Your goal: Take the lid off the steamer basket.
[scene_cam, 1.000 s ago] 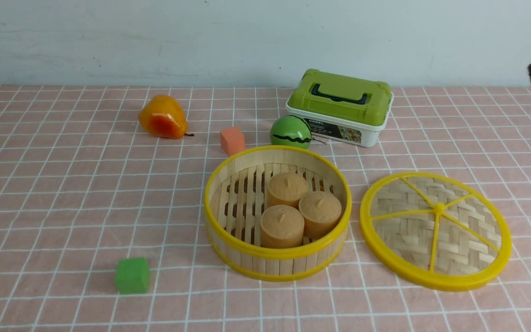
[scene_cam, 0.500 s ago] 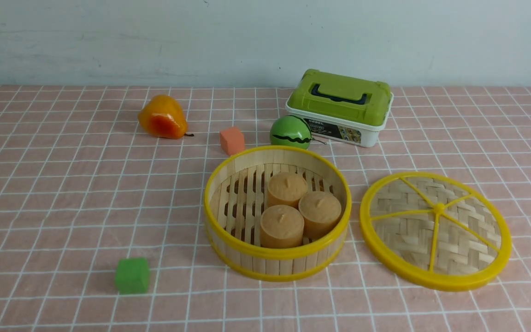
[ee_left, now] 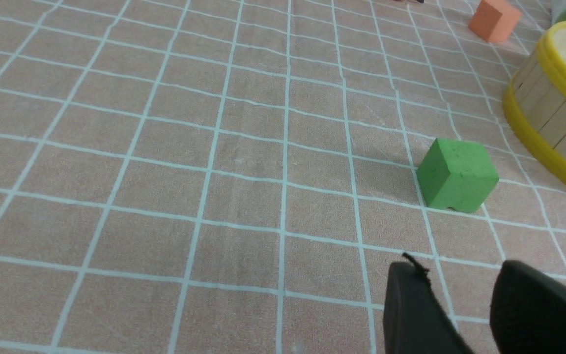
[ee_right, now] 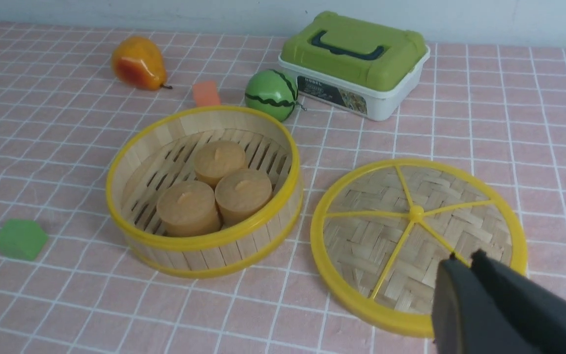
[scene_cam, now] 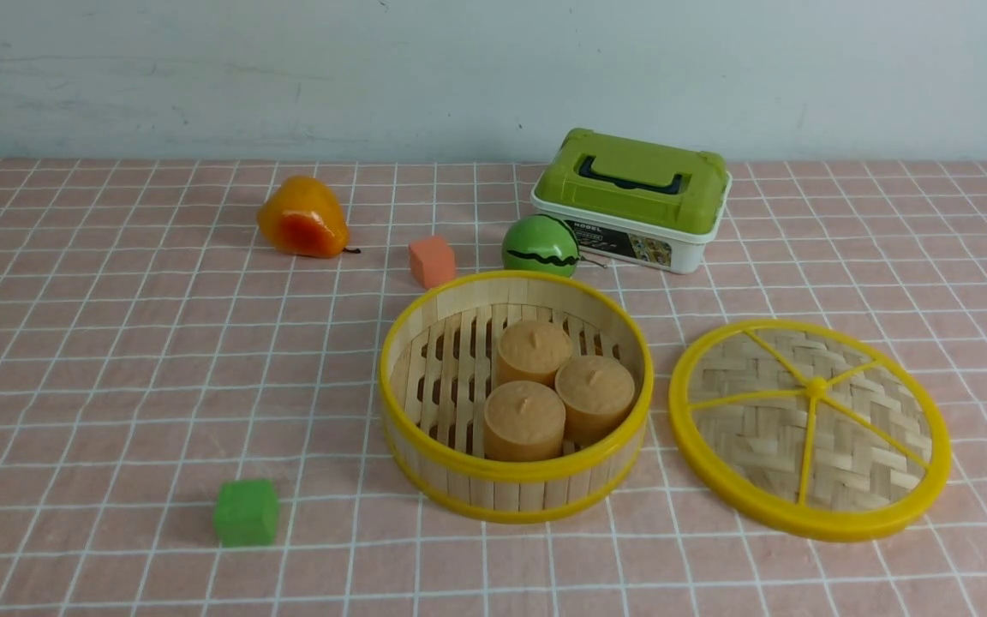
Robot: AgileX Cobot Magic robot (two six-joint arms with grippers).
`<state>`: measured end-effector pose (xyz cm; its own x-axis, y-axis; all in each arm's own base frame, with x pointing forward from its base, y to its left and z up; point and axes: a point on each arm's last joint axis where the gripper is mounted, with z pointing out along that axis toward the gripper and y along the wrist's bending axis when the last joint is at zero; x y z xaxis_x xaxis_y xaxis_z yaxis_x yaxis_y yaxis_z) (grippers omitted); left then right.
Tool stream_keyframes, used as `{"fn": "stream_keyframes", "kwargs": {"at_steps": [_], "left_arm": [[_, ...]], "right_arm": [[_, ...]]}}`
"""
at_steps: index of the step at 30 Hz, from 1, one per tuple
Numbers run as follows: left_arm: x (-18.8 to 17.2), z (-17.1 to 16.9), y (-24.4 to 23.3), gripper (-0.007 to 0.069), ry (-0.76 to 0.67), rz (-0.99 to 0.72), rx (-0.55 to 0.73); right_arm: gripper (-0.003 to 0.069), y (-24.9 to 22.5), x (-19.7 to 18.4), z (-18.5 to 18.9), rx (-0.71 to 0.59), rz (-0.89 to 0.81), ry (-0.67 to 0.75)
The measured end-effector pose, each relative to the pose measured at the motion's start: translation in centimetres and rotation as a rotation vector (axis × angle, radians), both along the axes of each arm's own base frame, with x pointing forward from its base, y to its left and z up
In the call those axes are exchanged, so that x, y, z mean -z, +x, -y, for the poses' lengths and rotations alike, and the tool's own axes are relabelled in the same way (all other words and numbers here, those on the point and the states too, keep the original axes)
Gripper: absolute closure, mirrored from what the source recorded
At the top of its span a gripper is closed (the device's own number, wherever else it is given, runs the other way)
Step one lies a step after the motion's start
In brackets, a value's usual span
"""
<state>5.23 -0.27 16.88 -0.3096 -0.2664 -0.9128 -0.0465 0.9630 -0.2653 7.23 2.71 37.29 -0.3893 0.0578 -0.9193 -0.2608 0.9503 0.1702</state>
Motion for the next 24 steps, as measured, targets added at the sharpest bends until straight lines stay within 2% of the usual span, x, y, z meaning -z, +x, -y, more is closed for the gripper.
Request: {"fn": "stream_keyframes", "kwargs": {"at_steps": [7, 10, 14, 20, 24], "left_arm": [[0.0, 0.0, 0.0, 0.0386, 0.0, 0.0, 0.0], [0.0, 0.0, 0.0, 0.0386, 0.0, 0.0, 0.0], [0.0, 0.0, 0.0, 0.0386, 0.0, 0.0, 0.0], [0.0, 0.0, 0.0, 0.0386, 0.0, 0.0, 0.0], [0.0, 0.0, 0.0, 0.0386, 0.0, 0.0, 0.0]], "right_arm": [[0.0652, 0.1, 0.3, 0.0, -0.001, -0.006, 0.006], [0.0655, 0.6, 1.6, 0.3, 0.039, 0.04, -0.005], [0.0664, 0.8, 5.4, 0.9, 0.101, 0.109, -0.034], [0.0678, -0.6, 13.2, 2.0, 0.18, 0.257, -0.159], [0.0678, -1.3, 17.7, 2.5, 0.258, 0.226, -0.096]]}}
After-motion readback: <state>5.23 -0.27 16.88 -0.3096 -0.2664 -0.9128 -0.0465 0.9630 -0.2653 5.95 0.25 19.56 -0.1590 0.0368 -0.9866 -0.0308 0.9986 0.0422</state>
